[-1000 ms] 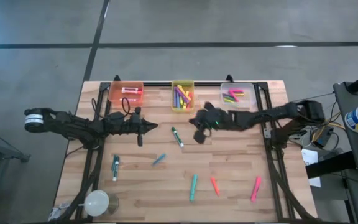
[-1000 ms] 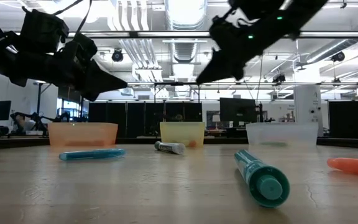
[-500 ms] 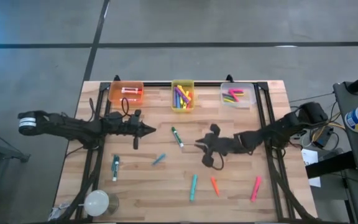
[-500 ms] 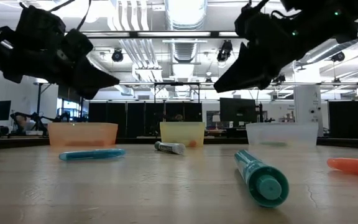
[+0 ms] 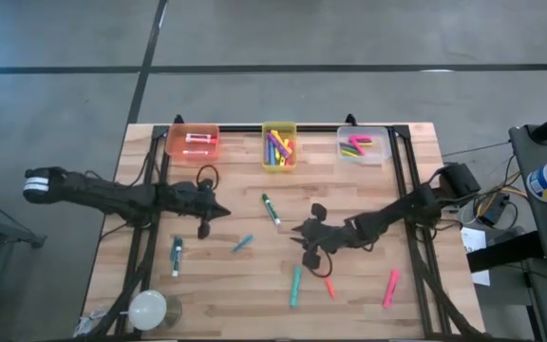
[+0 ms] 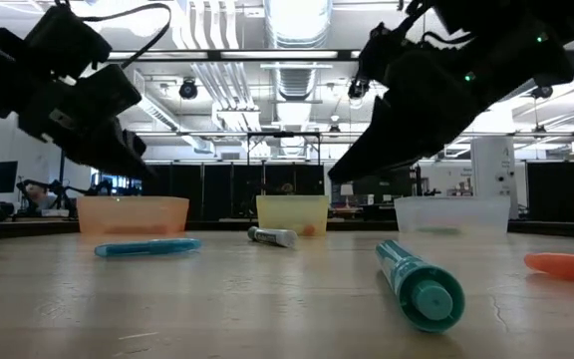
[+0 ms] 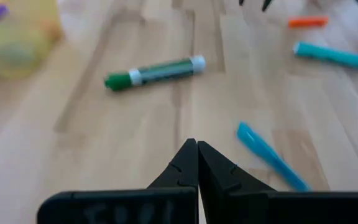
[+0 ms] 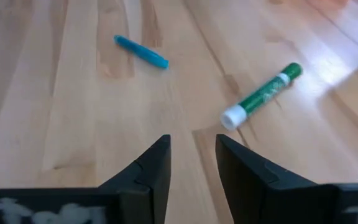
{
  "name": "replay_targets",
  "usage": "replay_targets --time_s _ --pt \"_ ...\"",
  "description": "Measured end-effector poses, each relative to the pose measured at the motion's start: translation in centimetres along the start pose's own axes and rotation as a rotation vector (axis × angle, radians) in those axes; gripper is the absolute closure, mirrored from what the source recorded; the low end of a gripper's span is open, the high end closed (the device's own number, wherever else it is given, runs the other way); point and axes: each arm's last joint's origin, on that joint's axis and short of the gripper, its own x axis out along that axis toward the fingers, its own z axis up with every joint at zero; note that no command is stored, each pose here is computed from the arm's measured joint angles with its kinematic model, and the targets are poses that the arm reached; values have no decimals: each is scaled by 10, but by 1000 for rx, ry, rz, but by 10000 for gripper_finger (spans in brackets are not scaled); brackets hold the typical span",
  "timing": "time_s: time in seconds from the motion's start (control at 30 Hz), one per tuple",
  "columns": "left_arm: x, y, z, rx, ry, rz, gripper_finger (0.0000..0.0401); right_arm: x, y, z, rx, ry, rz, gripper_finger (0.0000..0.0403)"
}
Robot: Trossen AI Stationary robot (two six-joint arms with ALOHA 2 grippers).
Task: Pick & Place Markers
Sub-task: Put the left green marker pen into the orange bin
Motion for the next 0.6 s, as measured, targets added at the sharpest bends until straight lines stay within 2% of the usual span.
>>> replay_targets --time_s 0.13,0.33,0.47,0.6 --pt "1 -7 -6 14 73 8 394 9 5 1 -4 8 -2 280" --pt "-4 -24 1 -27 225 80 340 13 9 8 -15 -6 5 269" --pt "-14 -36 6 -191 375 142 306 13 10 11 -20 -13 8 263" --pt "-28 -49 0 -378 580 247 296 12 10 12 -21 -14 9 262"
